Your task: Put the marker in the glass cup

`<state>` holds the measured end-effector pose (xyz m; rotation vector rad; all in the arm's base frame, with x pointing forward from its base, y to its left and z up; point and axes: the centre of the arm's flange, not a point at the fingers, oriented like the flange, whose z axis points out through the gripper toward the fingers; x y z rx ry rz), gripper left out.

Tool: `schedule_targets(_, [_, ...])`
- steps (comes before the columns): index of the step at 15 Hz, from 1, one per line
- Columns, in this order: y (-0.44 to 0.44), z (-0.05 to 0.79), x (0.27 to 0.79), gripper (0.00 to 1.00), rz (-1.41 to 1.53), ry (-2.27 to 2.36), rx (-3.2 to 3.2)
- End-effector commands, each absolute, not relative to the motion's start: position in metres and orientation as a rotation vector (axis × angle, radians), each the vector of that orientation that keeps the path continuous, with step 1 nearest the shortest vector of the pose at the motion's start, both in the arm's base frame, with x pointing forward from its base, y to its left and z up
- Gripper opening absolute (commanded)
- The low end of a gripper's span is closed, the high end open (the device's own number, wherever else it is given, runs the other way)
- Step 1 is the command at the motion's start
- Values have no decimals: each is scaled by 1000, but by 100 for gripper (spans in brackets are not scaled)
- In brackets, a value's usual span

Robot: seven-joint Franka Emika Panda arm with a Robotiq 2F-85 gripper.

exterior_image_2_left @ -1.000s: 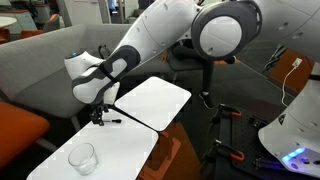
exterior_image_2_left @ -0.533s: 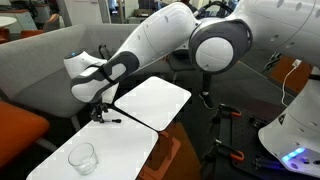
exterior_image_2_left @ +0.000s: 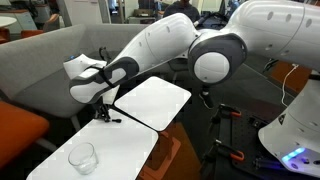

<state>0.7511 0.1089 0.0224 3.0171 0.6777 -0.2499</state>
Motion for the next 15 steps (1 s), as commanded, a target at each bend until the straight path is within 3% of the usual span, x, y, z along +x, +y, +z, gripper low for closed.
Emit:
schedule_targets(1, [109, 20, 782, 0, -279, 731, 3038])
schedule_targets(15, [88, 128, 777, 3, 224, 1896, 2860])
